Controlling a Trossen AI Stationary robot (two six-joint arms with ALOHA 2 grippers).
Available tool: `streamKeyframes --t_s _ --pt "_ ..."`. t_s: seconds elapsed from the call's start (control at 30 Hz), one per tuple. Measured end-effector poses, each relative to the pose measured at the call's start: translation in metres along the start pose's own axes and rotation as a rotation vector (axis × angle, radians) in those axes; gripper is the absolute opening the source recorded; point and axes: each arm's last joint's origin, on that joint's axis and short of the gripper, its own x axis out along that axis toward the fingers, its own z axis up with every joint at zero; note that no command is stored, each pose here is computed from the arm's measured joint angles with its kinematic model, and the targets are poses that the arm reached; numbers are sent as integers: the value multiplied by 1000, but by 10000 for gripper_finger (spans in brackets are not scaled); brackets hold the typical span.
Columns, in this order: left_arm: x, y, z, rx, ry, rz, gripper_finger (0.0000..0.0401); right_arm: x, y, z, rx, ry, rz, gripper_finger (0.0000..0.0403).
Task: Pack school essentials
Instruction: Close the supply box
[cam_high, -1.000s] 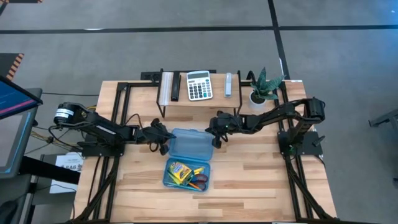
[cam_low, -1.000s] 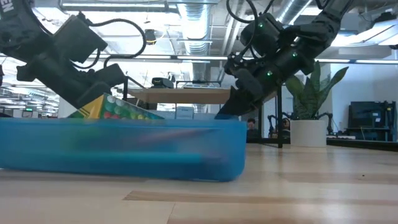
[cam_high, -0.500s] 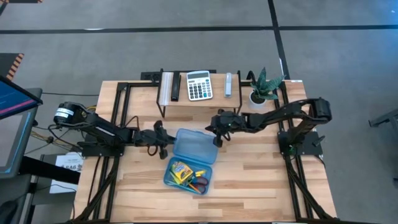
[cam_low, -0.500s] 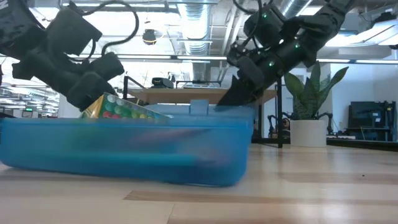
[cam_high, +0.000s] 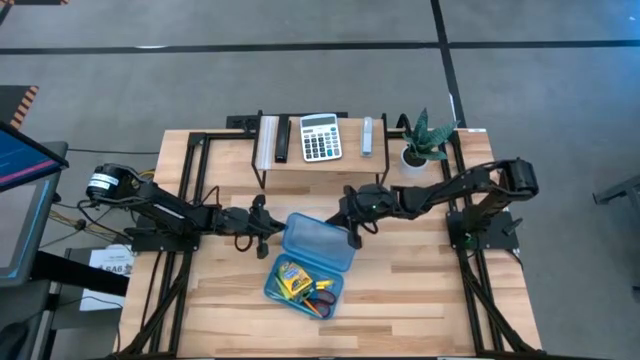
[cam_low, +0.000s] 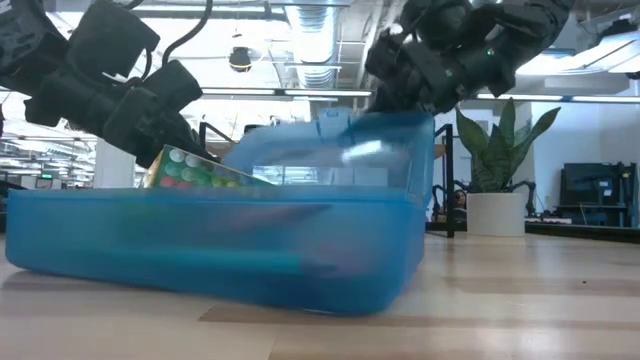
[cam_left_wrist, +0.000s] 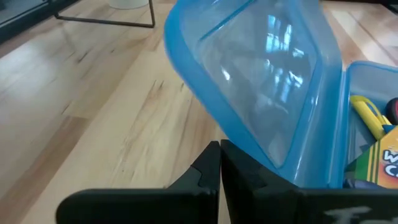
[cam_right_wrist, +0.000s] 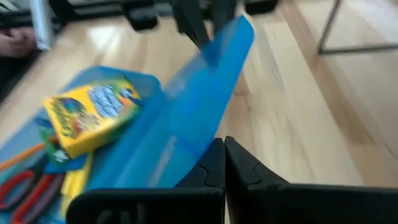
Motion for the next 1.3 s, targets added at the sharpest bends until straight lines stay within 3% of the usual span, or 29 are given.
streamKeyframes --t_s 0.27,0.6,0.77,0.97,1.3 --pt "0 0 0 6 -3 0 0 2 19 11 -2 -66 96 8" --pt "-1 0 1 6 3 -9 0 5 61 23 -56 -101 213 8" --pt "-11 1 9 -3 -15 -11 0 23 77 17 -47 -96 252 8" --pt "-32 0 25 -38 -78 -35 0 58 90 -6 -25 13 271 8" --pt "-59 -34 34 -78 -150 -350 0 89 111 -17 -25 70 356 8"
